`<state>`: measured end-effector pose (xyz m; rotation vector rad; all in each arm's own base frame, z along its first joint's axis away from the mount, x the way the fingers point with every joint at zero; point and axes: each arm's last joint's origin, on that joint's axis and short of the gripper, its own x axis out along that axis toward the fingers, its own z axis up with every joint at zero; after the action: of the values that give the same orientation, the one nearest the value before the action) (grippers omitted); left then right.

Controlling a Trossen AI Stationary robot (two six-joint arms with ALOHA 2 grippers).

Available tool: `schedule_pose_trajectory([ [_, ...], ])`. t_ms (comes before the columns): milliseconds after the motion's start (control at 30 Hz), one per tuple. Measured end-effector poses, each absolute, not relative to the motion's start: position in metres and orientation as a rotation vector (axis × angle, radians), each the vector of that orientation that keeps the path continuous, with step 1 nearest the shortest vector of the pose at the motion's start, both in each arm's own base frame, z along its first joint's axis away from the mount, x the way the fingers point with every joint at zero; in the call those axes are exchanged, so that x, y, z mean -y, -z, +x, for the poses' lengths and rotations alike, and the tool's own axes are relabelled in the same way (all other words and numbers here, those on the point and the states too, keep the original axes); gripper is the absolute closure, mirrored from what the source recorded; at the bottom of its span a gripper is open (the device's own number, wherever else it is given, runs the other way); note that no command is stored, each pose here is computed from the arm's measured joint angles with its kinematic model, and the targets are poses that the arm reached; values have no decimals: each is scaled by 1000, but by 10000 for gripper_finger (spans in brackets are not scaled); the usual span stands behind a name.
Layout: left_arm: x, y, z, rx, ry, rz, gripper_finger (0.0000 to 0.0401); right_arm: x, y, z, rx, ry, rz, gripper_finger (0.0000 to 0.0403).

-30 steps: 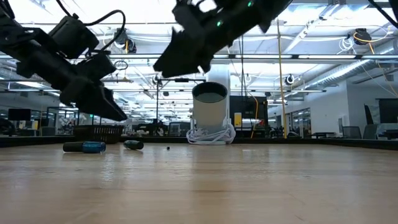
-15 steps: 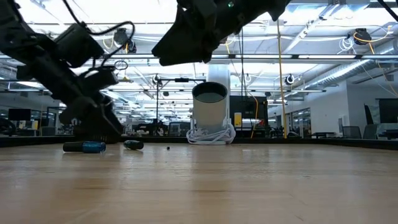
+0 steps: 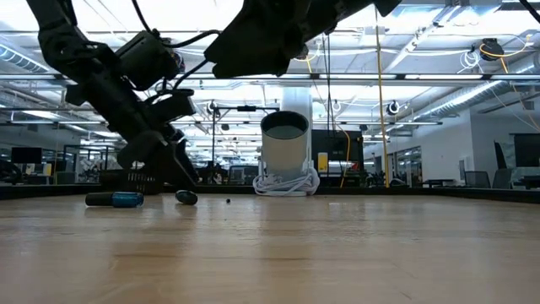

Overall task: Pick & Place Nail Polish
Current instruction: Put the dark green nail polish bottle into the black bin

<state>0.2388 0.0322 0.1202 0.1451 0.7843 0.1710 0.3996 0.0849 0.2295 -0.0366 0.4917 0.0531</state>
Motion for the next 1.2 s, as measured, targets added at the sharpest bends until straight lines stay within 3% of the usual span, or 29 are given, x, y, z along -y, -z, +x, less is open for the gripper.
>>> schedule_pose_trajectory([
  [333, -23, -136, 253, -747, -141, 76, 144, -92, -229, 398, -500, -73, -54, 193],
  [500, -9, -146, 260, -865, -58, 59, 156, -93, -229, 397, -501, -77, -59, 193],
  [700, -8, -170, 271, -922, -270, -341, 189, -93, -229, 397, -501, -77, -59, 193],
  [867, -9, -186, 277, -933, -428, -531, 220, -93, -229, 397, -502, -75, -53, 193],
  [1200, -8, -159, 278, -1063, -486, -570, 279, -93, -228, 397, -508, -70, -35, 193],
])
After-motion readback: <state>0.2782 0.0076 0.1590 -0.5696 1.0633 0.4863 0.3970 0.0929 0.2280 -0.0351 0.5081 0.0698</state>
